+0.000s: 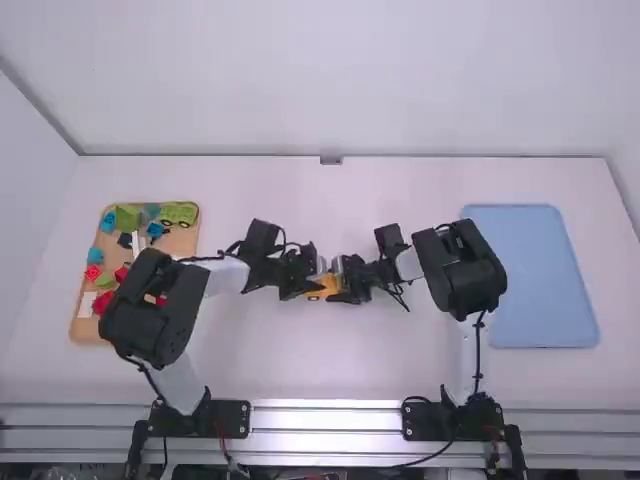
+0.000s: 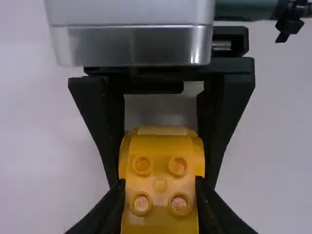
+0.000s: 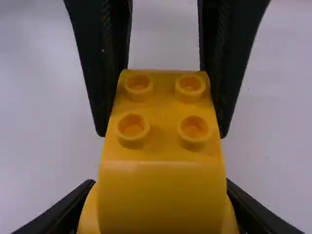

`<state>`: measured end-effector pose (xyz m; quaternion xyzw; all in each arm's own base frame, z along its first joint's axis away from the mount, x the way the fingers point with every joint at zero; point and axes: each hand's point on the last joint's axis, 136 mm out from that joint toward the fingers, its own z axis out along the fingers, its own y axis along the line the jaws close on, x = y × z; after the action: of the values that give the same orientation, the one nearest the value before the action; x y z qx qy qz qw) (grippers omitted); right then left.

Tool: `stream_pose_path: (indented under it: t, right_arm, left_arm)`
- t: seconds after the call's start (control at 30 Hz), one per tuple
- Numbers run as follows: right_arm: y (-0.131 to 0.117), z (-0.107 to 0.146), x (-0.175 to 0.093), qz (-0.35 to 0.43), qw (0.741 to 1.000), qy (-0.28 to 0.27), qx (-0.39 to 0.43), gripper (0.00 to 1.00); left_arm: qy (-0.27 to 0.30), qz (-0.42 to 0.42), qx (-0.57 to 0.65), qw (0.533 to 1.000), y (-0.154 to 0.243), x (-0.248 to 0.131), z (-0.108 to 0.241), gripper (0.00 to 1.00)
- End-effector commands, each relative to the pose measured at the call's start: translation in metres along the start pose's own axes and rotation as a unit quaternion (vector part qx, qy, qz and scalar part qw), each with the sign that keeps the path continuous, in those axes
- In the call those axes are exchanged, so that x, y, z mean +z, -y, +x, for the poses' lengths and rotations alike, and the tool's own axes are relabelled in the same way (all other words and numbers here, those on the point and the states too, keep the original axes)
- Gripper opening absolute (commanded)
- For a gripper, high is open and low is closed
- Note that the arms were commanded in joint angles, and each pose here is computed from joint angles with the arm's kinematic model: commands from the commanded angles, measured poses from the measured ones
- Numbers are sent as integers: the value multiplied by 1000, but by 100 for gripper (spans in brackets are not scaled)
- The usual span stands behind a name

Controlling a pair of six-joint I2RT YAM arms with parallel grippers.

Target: Assemble lego blocks to make yellow taxi

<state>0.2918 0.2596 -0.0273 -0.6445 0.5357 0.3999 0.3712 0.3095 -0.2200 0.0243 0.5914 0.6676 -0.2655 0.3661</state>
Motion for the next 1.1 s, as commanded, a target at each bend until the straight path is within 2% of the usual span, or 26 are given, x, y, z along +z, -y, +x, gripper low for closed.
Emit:
stream_pose_path:
  t: [0.0, 0.23, 0.4, 0.53, 0.67, 0.93, 1.07]
  right_arm:
    - [-4, 7, 0, -1, 1000, -1, 11, 62]
    - [-3, 6, -1, -1, 1000, 0, 11, 61]
    - [-4, 5, 0, -3, 1000, 0, 9, 62]
    - [-4, 6, 0, -3, 1000, 0, 11, 62]
    - [-5, 5, 0, -4, 1000, 2, 11, 64]
    - [-5, 5, 0, -4, 1000, 2, 12, 64]
    - [-5, 5, 0, -4, 1000, 2, 12, 60]
  left_arm:
    - [-65, -15, -57, 996, 15, 0, 41, 2]
    - [-87, -21, -79, 993, 28, -1, 60, 2]
    - [-108, -41, -90, 989, 23, 1, 68, 2]
    - [-73, -65, -61, 993, 4, 1, 52, 2]
    - [-66, -73, -49, 994, -5, 2, 44, 2]
    - [-108, -18, -21, 994, -3, 0, 44, 2]
    - [-118, 0, -13, 993, 3, 0, 48, 2]
